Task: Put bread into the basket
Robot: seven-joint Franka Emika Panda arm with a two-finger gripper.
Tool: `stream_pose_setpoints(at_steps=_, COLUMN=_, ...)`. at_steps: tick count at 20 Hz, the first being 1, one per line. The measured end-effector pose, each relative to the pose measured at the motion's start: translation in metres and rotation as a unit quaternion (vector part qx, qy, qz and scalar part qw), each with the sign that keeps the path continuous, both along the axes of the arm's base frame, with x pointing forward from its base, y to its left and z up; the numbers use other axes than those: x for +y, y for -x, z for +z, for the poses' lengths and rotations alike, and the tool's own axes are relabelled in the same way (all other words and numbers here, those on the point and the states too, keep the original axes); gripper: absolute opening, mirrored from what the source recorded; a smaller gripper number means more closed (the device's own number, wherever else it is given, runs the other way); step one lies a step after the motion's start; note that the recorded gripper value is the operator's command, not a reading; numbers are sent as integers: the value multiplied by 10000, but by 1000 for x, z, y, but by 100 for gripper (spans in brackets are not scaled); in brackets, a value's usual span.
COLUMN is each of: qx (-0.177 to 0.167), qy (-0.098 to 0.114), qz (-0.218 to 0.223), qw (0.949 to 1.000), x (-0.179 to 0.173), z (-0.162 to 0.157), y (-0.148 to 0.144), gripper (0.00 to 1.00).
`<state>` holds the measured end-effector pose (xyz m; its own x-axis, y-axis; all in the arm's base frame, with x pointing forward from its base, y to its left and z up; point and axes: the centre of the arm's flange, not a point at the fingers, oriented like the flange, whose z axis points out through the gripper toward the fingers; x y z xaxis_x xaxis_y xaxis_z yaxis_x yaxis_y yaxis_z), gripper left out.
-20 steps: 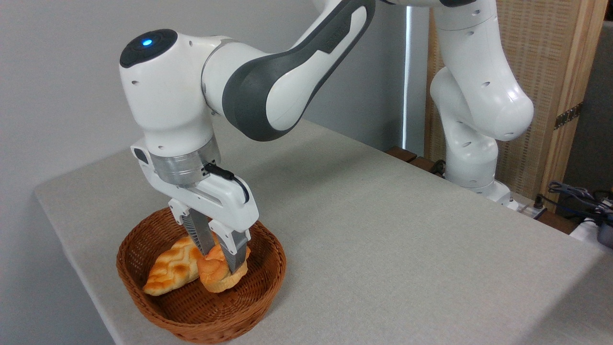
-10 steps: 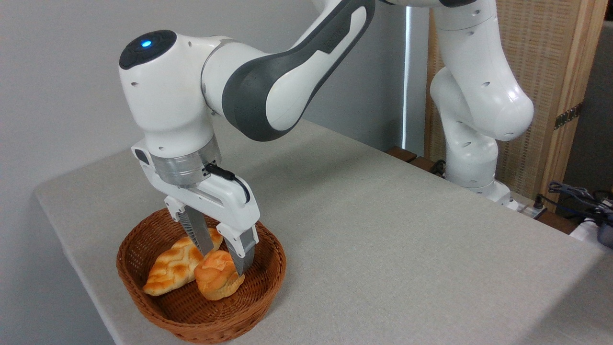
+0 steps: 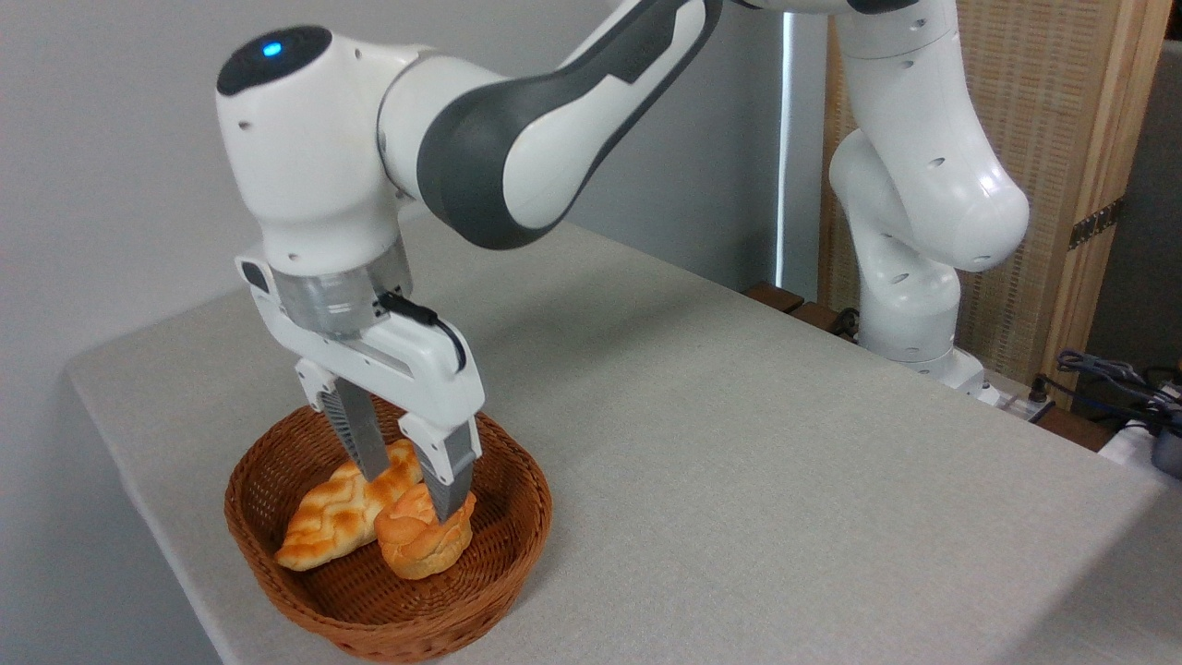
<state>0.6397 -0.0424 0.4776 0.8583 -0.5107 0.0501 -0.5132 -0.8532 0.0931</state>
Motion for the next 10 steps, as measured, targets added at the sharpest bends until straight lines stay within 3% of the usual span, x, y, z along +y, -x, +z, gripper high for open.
stream_pose_setpoints(at_steps=5, qx=-214, qy=71, qz=105, qw=9997, x=16, z=26, y=2, gripper=100)
stream_pose_setpoints(at_steps=10, qx=-491, qy=186, qz=-235, qw=9983, x=14, z=59, y=12, gripper=100)
